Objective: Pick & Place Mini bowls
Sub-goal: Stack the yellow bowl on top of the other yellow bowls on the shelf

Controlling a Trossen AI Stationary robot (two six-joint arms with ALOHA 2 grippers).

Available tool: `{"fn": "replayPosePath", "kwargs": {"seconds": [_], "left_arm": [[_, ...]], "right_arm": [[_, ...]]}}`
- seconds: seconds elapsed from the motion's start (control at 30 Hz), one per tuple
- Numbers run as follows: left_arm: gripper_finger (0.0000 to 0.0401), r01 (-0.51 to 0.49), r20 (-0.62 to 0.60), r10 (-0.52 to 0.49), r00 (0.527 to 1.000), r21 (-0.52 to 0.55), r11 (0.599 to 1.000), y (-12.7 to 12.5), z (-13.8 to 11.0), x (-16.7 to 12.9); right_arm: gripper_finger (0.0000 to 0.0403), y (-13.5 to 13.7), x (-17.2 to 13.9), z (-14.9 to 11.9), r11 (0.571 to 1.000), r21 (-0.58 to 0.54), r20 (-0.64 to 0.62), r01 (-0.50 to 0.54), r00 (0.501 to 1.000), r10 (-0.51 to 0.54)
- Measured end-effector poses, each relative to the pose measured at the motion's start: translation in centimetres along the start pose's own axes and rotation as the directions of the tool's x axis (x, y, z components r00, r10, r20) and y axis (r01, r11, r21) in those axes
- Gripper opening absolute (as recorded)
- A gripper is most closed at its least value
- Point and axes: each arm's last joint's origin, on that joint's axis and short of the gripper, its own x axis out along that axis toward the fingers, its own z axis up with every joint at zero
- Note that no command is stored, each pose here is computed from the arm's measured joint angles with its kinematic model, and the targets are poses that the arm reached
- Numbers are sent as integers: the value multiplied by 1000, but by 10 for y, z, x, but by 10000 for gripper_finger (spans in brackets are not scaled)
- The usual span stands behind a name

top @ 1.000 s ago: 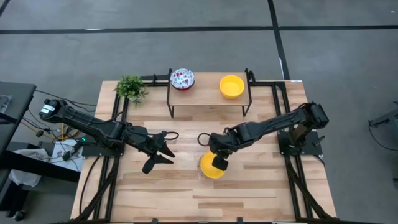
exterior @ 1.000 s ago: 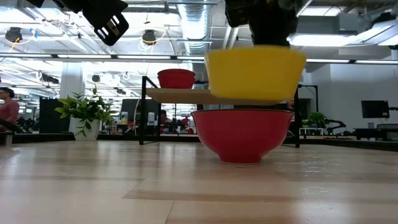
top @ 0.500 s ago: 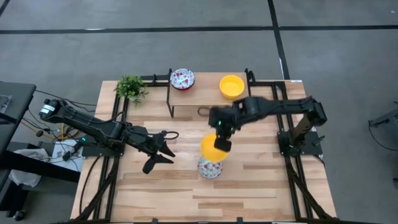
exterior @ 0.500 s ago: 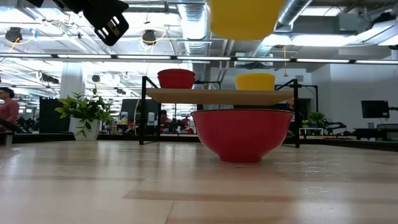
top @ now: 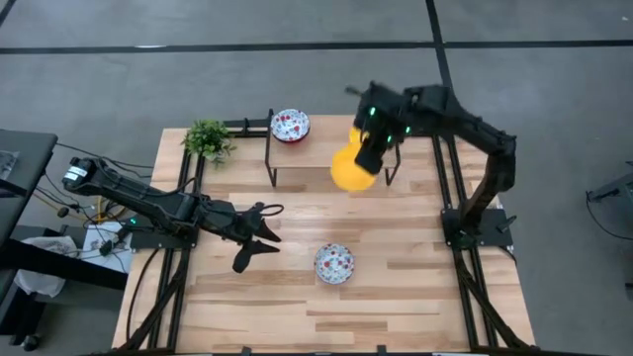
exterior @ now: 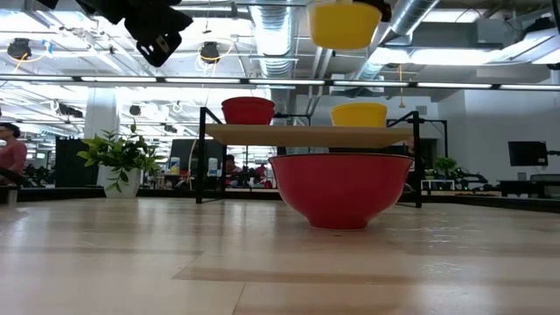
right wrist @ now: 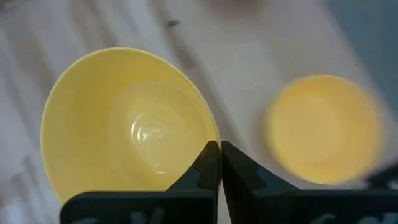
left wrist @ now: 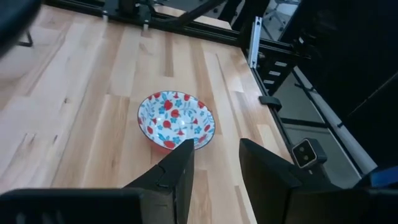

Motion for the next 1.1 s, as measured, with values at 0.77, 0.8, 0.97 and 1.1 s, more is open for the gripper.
{"fn": "replayPosePath", "kwargs": {"seconds": [0.77, 0.8, 0.97, 1.1], "left_arm": [[126, -182, 72, 188, 980, -78, 980, 5, 3, -1], [126, -186, 76, 192, 979, -80, 979, 5, 3, -1], [126, -186, 89, 194, 977, -90, 978, 5, 5, -1], [126, -187, 89, 194, 977, -90, 978, 5, 5, -1]], "right_arm": [[0, -159, -5, -15, 971, 215, -26, 102, 995, -99], [0, -162, 1, -14, 970, 220, -38, 100, 995, -93], [0, -169, 23, -9, 978, 196, -87, 68, 995, -51], [0, -169, 34, -5, 985, 164, -105, 56, 994, -39]]}}
